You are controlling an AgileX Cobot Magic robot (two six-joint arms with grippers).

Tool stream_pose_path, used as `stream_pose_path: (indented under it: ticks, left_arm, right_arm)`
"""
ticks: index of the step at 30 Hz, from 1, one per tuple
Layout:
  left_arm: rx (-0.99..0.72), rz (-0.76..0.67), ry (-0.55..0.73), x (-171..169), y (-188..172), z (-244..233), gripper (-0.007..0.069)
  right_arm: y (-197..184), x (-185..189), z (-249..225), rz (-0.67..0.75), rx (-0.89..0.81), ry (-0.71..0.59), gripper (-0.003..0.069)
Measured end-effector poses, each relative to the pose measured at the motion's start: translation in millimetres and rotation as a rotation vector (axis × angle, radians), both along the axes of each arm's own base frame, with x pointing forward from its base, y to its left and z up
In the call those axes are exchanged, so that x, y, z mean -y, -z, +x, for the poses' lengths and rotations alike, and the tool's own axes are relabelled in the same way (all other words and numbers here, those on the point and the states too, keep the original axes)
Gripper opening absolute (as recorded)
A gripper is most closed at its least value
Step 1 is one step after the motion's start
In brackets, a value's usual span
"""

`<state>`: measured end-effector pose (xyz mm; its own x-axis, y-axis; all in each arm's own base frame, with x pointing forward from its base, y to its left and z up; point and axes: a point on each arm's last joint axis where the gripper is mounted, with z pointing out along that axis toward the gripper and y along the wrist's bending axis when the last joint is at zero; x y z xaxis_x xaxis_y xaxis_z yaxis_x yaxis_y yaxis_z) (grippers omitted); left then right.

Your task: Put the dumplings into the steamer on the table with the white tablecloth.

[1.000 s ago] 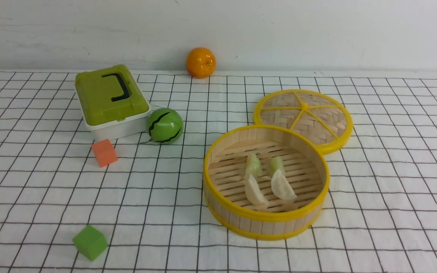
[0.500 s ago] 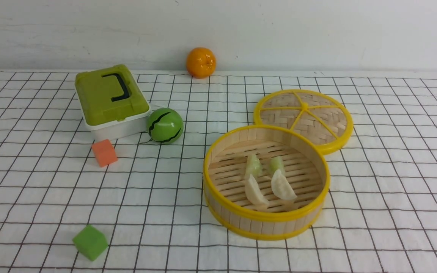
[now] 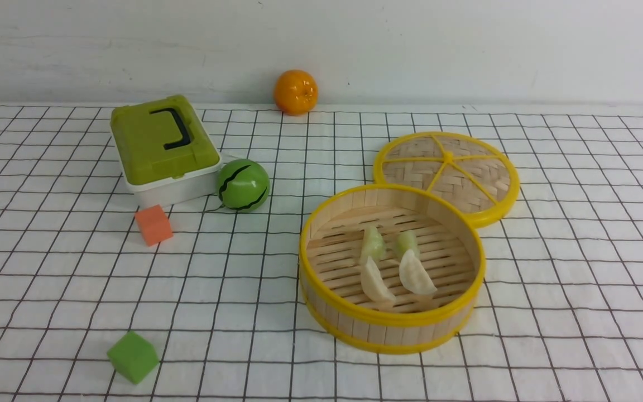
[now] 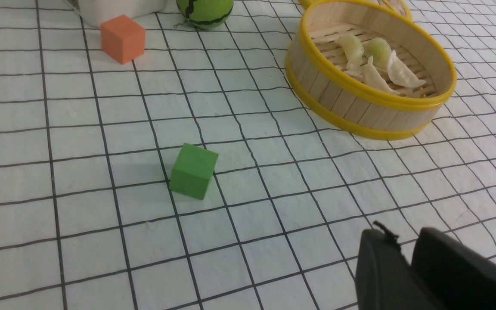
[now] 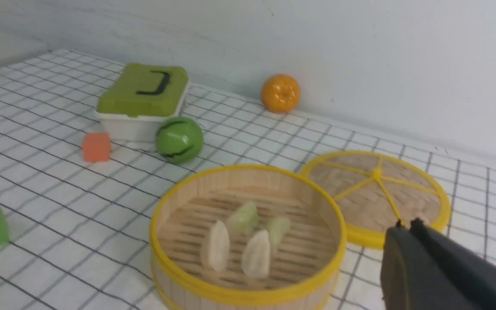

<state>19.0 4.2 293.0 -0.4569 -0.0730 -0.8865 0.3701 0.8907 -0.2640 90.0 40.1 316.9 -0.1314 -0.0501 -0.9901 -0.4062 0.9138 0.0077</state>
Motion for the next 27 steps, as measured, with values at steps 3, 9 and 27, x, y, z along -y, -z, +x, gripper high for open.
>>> stream_pose_path:
  ticks: [3,9,27]
  left_arm:
    - [0.000,0.001,0.000,0,0,0,0.0116]
    - [0.000,0.001,0.000,0,0,0,0.0125]
    - [0.002,0.002,-0.002,0,0,0,0.0139]
  right_arm:
    - [39,15,-11,-0.004,-0.003,0.113,-0.0010]
    - [94,34,-25,0.031,0.039,0.325,-0.0010]
    - [144,47,-37,0.057,-0.157,0.546,-0.0024]
